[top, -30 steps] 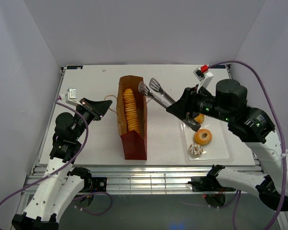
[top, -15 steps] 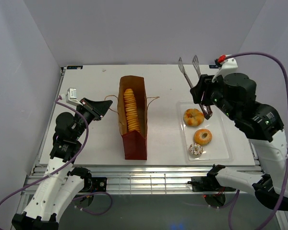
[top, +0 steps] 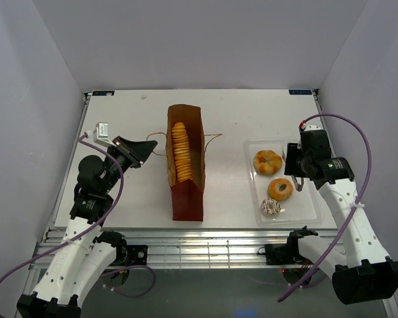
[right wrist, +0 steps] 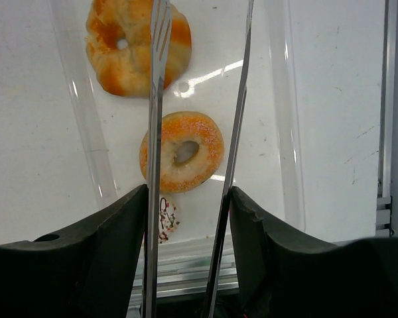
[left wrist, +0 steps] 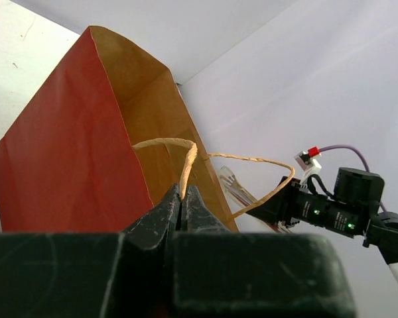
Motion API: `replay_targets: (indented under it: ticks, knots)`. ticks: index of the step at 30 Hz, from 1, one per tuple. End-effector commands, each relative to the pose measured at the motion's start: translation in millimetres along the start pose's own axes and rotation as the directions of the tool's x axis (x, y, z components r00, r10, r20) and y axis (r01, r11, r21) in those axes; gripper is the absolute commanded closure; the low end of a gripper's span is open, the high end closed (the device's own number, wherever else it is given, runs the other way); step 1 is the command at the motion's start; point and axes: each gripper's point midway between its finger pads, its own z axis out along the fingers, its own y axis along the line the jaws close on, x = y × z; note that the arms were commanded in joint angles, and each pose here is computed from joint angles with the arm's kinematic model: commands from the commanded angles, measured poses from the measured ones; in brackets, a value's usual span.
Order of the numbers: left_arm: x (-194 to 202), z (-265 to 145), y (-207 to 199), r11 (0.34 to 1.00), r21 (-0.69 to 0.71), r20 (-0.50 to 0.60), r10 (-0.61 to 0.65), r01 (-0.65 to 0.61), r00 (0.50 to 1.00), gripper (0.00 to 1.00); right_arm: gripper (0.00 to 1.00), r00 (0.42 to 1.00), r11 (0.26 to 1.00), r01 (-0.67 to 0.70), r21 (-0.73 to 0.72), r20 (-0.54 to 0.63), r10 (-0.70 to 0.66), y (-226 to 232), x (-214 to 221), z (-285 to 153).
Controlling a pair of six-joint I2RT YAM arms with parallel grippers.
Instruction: Place the fake bread into the paper bag
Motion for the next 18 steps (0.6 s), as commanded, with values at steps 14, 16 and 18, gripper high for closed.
replay_targets:
  ticks: [14,16,18]
  knots:
    - [4.6,-4.4,-4.6,0.999,0.025,-0.024,0.024,-0.023,0.999,1.00,0.37,0.992,0.970,-0.110,-0.217,0.041,0.122,21.1,-4.5,24.8]
    - [5.2,-4.4,-4.6,0.999,0.027,-0.026,0.024,-0.023,0.999,1.00,0.37,0.991,0.966,-0.118,-0.228,0.033,0.129,22.0,-4.3,25.8]
    - [5.4,-4.1,-4.8,0.999,0.028,-0.027,0.022,-0.021,0.999,1.00,0.36,0.990,0.962,-0.128,-0.241,0.024,0.137,23.3,-2.1,27.1]
